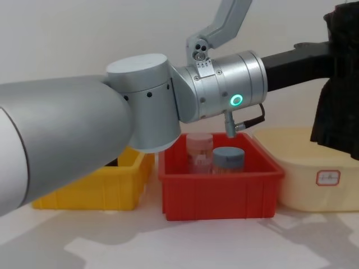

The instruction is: Pick up the garbage bag with the one hand and transfer it to the other hand.

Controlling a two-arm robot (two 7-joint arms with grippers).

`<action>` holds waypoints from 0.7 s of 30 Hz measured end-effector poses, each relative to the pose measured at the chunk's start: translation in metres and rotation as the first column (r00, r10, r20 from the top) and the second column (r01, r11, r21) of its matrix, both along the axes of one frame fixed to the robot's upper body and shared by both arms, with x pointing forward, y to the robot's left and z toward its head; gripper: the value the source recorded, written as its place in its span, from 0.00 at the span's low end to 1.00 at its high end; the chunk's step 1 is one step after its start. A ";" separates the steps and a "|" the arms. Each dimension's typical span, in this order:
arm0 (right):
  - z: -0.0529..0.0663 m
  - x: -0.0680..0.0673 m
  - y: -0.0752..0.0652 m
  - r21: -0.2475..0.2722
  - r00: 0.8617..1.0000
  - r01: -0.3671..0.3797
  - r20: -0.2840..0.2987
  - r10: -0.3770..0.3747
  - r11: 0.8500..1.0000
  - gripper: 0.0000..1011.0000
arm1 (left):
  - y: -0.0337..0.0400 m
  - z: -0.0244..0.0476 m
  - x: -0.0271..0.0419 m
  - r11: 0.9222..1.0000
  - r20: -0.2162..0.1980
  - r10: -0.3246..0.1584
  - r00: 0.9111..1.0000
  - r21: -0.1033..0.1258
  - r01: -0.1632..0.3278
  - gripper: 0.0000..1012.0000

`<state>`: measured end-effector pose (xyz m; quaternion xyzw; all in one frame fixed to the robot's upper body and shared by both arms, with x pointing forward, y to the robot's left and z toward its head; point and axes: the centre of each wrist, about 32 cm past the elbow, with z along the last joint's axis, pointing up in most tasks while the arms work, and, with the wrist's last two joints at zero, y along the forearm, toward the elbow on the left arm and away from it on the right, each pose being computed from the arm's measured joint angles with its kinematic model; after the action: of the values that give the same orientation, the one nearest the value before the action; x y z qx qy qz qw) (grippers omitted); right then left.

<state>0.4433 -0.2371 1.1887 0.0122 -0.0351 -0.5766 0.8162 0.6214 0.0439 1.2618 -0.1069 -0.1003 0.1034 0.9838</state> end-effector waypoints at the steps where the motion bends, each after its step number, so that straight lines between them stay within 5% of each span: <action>1: 0.000 0.000 0.000 0.000 1.000 0.000 0.000 0.000 1.000 0.99 | -0.0003 -0.0004 0.0002 1.000 -0.001 -0.001 1.000 0.000 0.001 0.37; 21: 0.000 0.000 0.000 0.001 1.000 0.000 0.001 0.000 1.000 0.99 | -0.0028 -0.0021 0.0025 1.000 -0.010 -0.014 1.000 0.000 0.014 0.37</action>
<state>0.4437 -0.2369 1.1889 0.0127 -0.0351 -0.5768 0.8160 0.6239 0.0411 1.2597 -0.1071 -0.0946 0.0969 0.9850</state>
